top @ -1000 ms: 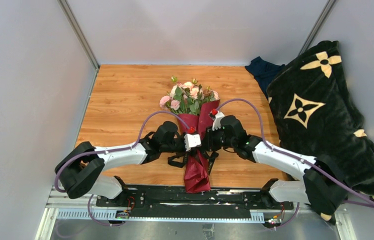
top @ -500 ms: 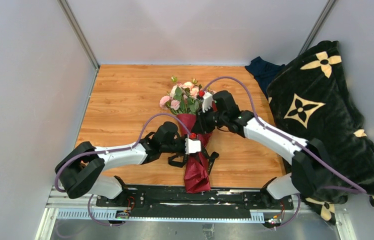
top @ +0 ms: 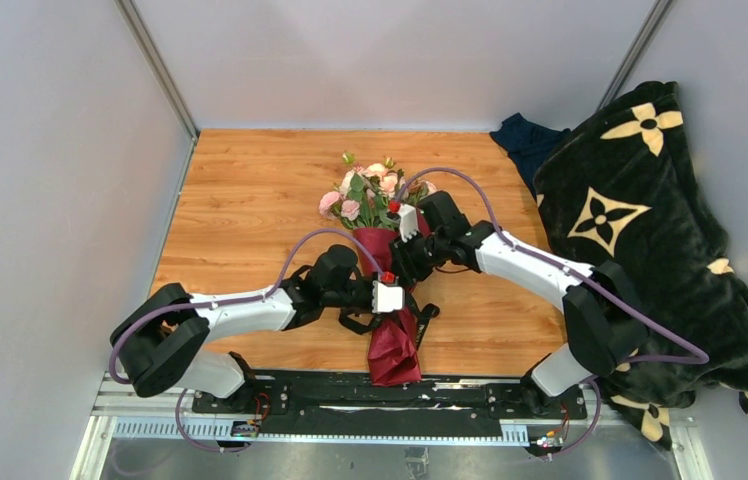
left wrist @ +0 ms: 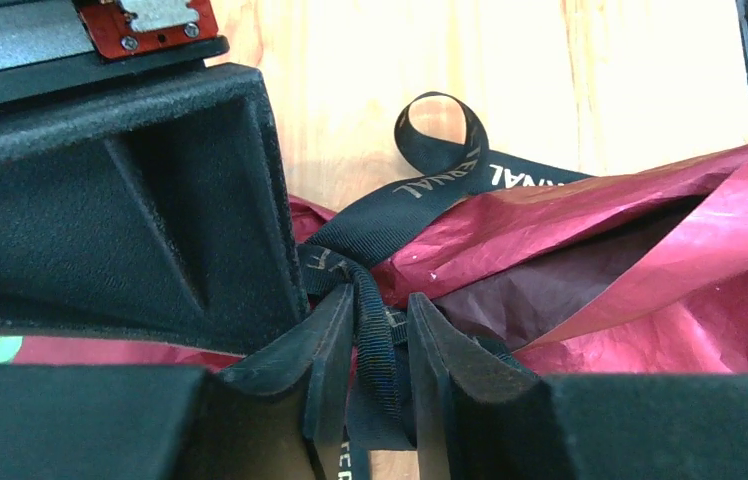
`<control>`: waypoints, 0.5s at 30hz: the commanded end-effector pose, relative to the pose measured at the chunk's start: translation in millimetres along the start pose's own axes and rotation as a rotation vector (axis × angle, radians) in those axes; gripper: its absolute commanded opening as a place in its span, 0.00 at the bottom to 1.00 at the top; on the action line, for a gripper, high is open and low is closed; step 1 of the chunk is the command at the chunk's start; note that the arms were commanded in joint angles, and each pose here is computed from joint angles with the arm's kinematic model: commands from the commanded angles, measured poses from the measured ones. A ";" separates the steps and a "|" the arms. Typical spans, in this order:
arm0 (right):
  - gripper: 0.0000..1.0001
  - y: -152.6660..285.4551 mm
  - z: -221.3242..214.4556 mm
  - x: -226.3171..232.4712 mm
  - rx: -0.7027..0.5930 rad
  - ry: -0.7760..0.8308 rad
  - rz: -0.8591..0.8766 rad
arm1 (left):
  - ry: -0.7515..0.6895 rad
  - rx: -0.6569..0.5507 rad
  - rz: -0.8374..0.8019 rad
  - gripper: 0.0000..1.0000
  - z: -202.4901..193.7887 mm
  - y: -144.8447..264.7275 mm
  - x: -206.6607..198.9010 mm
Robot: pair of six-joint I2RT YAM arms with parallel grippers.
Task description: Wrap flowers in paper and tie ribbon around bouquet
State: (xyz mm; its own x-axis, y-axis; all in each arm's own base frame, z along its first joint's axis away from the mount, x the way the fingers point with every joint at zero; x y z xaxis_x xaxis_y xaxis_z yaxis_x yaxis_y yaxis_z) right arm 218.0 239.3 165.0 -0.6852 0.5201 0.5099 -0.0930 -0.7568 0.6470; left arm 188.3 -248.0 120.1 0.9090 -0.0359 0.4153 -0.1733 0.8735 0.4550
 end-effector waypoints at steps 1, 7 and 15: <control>0.34 6.3 -19.5 -5.4 0.045 -0.026 -0.056 | -0.032 -0.036 0.000 0.35 7.0 -2.9 2.2; 0.31 5.7 -30.2 -15.4 0.021 -0.033 -0.137 | -0.005 -0.046 0.028 0.42 18.7 6.9 6.8; 0.30 3.1 -33.6 -14.6 0.016 -0.037 -0.108 | 0.036 0.100 -0.053 0.49 18.2 26.0 1.4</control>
State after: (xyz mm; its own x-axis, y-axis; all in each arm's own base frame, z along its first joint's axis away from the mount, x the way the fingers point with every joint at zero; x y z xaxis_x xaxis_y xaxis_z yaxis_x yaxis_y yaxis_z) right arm 206.8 218.9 140.1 -0.6501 0.6135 0.4483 -0.1491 -0.6815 0.7165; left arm 182.6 -244.4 143.5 0.9208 -0.0365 0.3884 -0.1639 0.8672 0.4702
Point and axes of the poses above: each gripper's point midway between its finger pads, its own y axis back along the fingers, its own x axis along the line the jaws close on, z = x × y, the point moved 8 cm from there along y, back along the fingers, and after that the axes turned 4 degrees about -y, right-handed, at the moved point
